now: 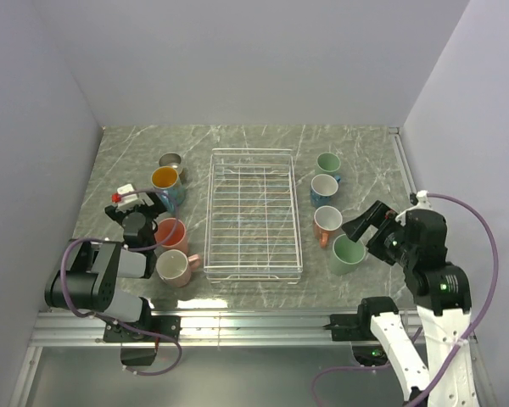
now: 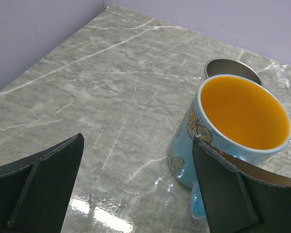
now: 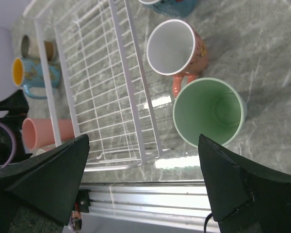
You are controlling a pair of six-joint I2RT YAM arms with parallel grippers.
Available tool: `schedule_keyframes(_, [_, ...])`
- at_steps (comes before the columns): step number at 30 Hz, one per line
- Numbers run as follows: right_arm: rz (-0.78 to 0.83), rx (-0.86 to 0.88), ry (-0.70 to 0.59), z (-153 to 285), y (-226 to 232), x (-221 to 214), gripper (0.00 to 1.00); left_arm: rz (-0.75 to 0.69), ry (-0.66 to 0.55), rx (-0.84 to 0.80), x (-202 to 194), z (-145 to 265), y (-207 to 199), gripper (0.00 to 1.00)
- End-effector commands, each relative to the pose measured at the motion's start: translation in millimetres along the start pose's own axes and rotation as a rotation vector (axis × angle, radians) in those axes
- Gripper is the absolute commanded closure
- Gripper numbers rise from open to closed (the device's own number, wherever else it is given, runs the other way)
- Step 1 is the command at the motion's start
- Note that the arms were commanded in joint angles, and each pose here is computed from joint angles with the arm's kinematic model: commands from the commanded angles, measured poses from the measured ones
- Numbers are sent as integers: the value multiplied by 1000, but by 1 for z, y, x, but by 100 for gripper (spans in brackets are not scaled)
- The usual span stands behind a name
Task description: Load the cups into the dish rack
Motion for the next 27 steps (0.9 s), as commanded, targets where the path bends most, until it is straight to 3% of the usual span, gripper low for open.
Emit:
schedule_keyframes(1, [44,-29,55,1,3,2,0,58,-95,9,16,3,1,1])
schedule_keyframes(23, [22,-44,98,-7,-2,-4,2,-38,-58,-5,20,-3,-11,1])
schedule_keyframes(25, [22,-48,96,-7,-3,-4,2,-59,13,-43,38,-15,-20,1])
schedule_keyframes(27, [21,-55,85,-7,-5,-4,2,-71,-15,-61,50,-13,-20,1])
Point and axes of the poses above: each gripper's point midway between its finger pads, its own z axis back along the fingers, its own y axis along the line the jaws close on, x = y × z, the point moved 9 cm from there along z, back along the fingers, and after that the axes turned 12 degrees about -z, right-handed, at the moved point
